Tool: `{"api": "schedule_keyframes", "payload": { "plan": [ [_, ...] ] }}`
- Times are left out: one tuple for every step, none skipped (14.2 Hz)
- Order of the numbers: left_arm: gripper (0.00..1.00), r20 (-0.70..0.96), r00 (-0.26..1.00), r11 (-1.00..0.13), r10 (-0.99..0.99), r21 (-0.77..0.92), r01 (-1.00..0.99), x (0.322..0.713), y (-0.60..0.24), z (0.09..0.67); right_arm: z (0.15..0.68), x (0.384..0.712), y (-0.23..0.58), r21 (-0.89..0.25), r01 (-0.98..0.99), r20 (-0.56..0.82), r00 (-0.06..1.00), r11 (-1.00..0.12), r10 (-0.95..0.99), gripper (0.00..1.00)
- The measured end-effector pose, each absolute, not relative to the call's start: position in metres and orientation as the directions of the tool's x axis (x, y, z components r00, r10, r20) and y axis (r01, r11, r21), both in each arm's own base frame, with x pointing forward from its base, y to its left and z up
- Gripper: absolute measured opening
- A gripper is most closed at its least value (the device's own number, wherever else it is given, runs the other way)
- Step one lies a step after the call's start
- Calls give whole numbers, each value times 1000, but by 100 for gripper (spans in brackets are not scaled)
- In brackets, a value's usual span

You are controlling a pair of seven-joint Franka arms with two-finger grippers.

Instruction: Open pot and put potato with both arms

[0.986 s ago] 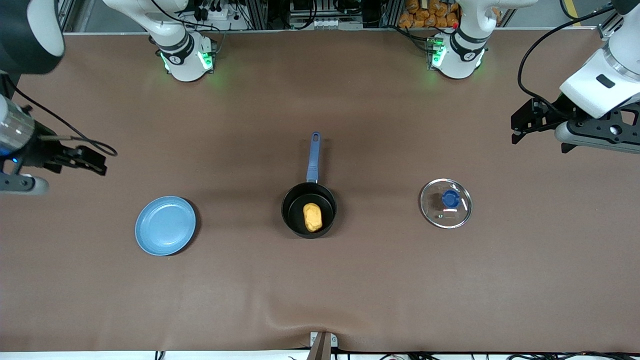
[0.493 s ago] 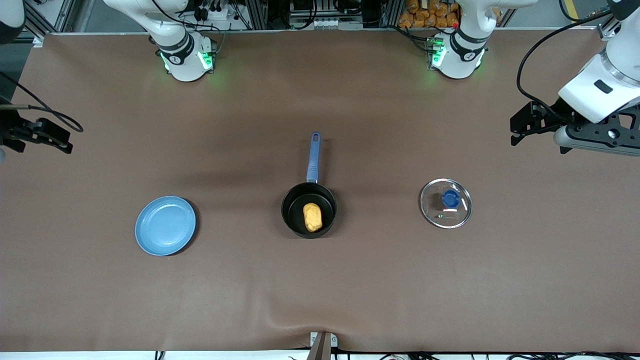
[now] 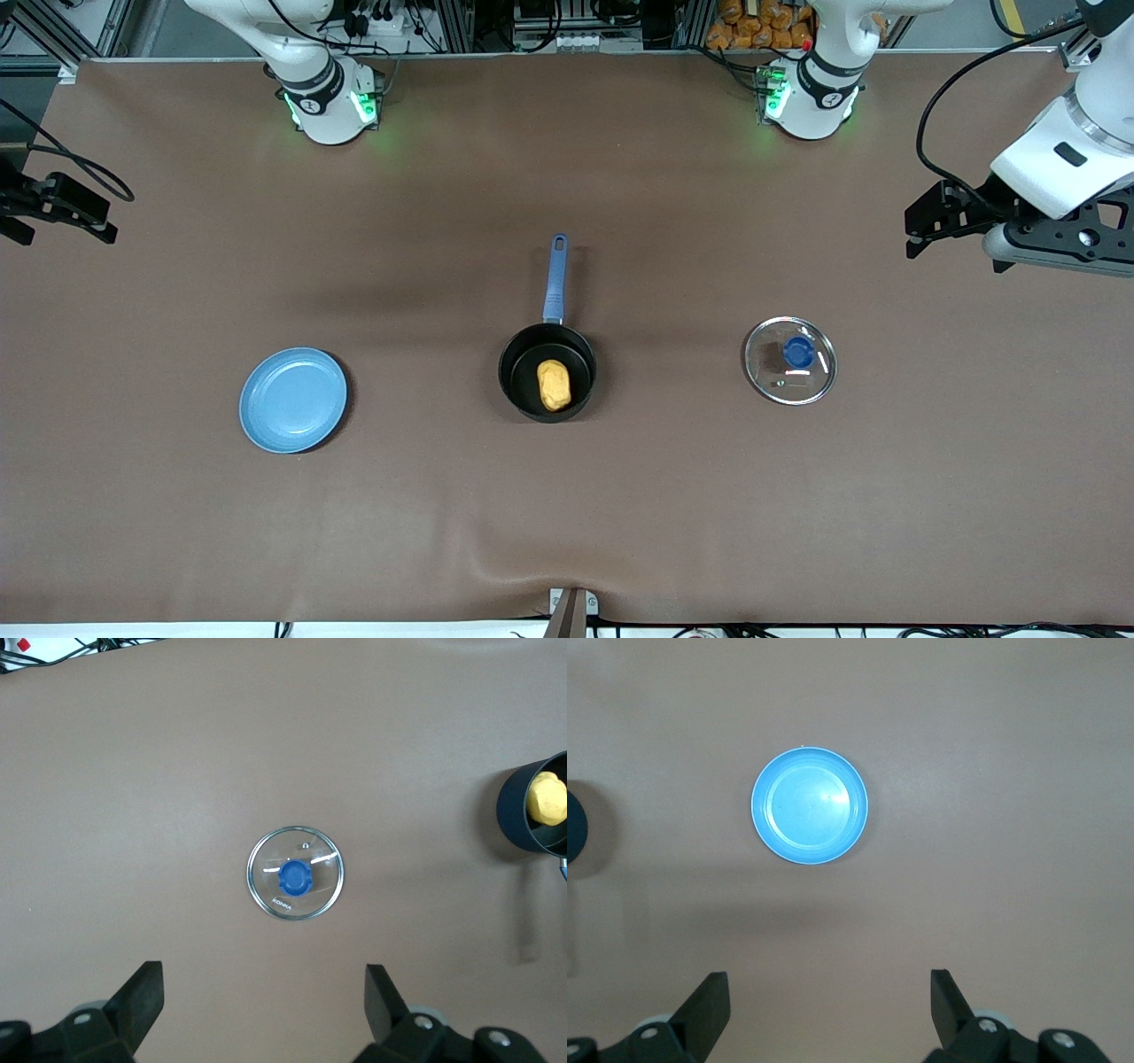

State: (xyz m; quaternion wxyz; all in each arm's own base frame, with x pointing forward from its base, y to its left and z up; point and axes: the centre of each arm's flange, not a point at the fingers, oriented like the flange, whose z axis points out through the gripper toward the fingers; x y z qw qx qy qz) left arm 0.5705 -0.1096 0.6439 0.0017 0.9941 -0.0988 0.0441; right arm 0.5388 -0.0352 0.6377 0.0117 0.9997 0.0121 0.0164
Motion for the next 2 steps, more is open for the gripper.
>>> {"api": "schedule_keyframes", "payload": {
  "plan": [
    [100, 88, 977, -980, -196, -5, -197, 571, -110, 644, 638, 537, -35, 23, 25, 32, 999, -999, 26, 100],
    [100, 88, 977, -980, -196, -5, -197, 570, -110, 644, 637, 536, -34, 23, 26, 31, 999, -999, 27, 100]
  ]
}}
